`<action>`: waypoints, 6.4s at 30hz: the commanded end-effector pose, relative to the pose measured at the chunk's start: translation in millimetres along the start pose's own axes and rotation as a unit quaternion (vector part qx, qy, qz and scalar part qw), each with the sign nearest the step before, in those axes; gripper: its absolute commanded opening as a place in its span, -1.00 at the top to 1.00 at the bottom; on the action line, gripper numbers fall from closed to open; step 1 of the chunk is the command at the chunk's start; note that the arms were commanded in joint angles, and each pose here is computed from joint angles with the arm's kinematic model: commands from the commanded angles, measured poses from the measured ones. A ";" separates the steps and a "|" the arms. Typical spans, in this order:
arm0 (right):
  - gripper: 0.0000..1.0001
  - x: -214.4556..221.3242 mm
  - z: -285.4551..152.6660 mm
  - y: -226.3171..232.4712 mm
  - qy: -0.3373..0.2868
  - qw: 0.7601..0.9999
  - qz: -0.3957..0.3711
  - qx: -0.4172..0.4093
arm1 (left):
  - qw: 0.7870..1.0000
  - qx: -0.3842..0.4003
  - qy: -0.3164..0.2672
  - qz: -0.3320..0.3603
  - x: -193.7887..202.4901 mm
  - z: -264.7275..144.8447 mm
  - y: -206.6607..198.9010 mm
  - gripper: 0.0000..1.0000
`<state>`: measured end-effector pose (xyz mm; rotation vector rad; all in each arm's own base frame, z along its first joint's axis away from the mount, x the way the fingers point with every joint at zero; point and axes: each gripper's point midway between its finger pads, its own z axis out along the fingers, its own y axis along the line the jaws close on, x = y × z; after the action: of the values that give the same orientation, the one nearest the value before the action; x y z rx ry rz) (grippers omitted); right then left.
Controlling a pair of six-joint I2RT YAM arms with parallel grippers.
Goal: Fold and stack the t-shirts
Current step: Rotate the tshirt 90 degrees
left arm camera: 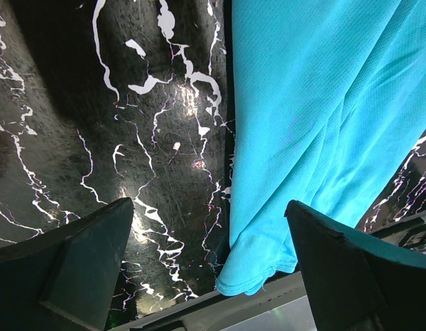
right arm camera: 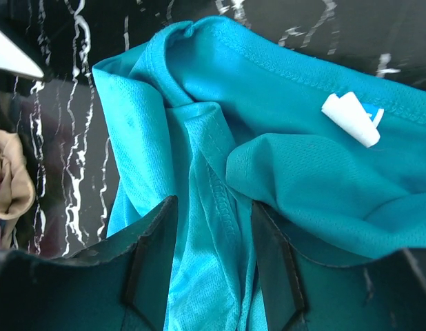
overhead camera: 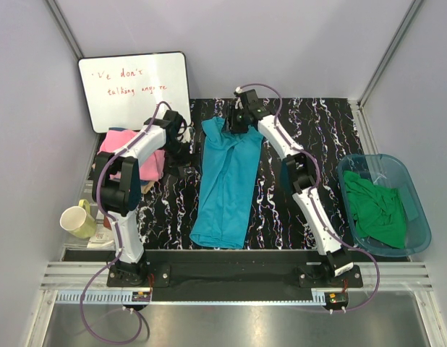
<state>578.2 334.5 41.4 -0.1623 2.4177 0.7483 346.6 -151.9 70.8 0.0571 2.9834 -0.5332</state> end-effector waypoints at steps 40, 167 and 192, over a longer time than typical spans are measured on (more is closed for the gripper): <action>0.78 -70.0 -75.5 50.1 -0.078 0.995 -0.048 -0.037 | 1.000 0.011 -0.013 0.017 -9.7 -8.6 -6.3 -0.98; -0.68 345.8 -245.1 121.5 0.386 0.919 -0.002 0.085 | 0.988 0.121 -0.024 -0.090 113.1 -57.9 14.1 -0.98; -0.99 126.2 -178.9 -13.7 0.183 0.972 0.027 0.144 | 0.994 0.103 -0.033 0.010 18.1 -31.9 -76.9 -0.98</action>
<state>358.1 229.4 64.3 -0.0853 2.9334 0.3413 307.0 -202.1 115.6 0.0997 2.8767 -0.8274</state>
